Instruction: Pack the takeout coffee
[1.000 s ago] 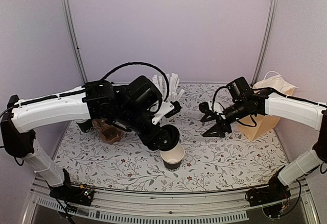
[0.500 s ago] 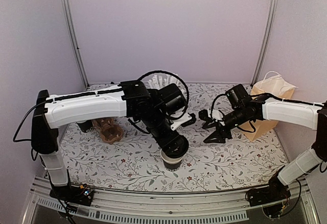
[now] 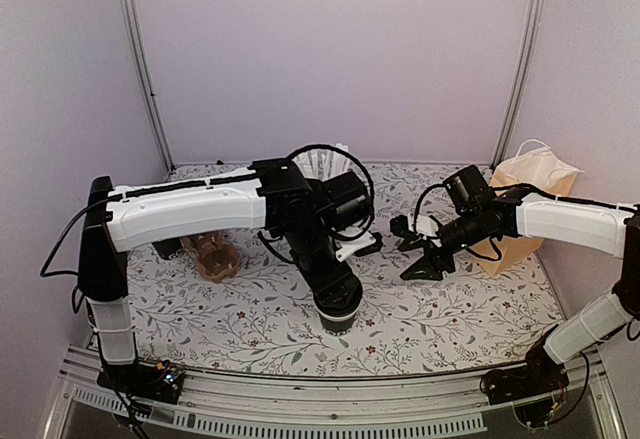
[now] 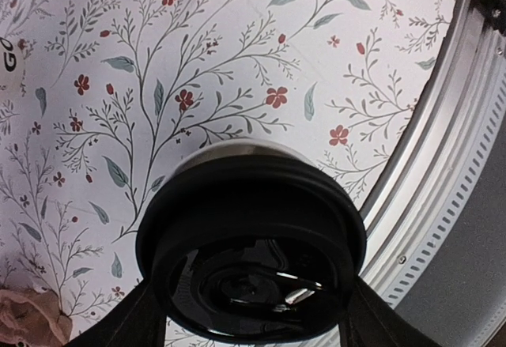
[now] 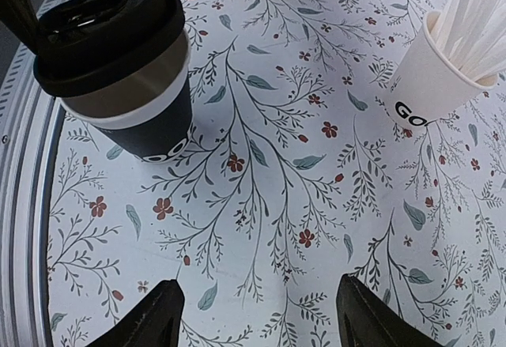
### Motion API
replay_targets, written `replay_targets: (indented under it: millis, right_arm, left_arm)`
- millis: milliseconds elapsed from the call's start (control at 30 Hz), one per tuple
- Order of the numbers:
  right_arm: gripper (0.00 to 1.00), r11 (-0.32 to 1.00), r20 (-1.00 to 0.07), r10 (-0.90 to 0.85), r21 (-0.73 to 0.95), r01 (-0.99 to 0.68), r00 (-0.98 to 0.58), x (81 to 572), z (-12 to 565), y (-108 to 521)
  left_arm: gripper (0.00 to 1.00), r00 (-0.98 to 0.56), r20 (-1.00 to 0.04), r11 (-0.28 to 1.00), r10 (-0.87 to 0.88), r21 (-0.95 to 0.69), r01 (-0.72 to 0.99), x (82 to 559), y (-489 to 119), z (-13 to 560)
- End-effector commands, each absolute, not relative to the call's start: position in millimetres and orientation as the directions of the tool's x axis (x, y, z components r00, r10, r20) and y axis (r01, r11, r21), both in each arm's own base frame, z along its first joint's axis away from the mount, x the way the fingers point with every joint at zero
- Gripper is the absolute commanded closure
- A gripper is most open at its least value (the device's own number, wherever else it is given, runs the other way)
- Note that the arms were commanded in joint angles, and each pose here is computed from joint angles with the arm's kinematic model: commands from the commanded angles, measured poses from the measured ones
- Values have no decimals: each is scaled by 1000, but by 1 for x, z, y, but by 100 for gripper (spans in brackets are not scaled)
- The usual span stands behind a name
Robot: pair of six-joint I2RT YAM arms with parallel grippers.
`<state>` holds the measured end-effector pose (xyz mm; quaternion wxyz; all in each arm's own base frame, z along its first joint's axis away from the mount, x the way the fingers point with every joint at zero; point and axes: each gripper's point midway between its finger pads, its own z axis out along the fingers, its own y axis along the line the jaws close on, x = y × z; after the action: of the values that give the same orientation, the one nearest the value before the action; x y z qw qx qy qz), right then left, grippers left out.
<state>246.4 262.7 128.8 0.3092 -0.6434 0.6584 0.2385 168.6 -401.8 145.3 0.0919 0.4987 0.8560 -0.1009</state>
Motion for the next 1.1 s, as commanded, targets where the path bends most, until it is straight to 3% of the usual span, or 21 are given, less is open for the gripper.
replay_targets:
  millis: [0, 567, 733, 767, 800, 1067]
  right_arm:
    - [30, 58, -715, -698, -100, -993, 31, 246, 130, 261]
    - [30, 52, -709, -705, -83, -995, 22, 244, 125, 261]
    - [30, 50, -707, -707, -79, -996, 20, 244, 124, 261]
    - [30, 50, -707, -707, -78, -996, 20, 244, 124, 261]
    - [30, 50, -707, -707, -79, -996, 20, 244, 124, 261]
    - [30, 47, -707, -707, -68, -997, 15, 242, 122, 261]
  left_arm:
    - [30, -480, -240, 479, 844, -66, 875, 172, -400, 143]
    - [30, -474, -239, 474, 848, -58, 878, 177, -408, 135]
    - [22, -475, -238, 477, 847, -53, 877, 178, -408, 135]
    - [15, -475, -237, 476, 847, -55, 878, 177, -408, 134]
    - [13, -475, -240, 476, 847, -55, 878, 177, -409, 135]
    - [12, -471, -278, 474, 837, -61, 878, 178, -414, 147]
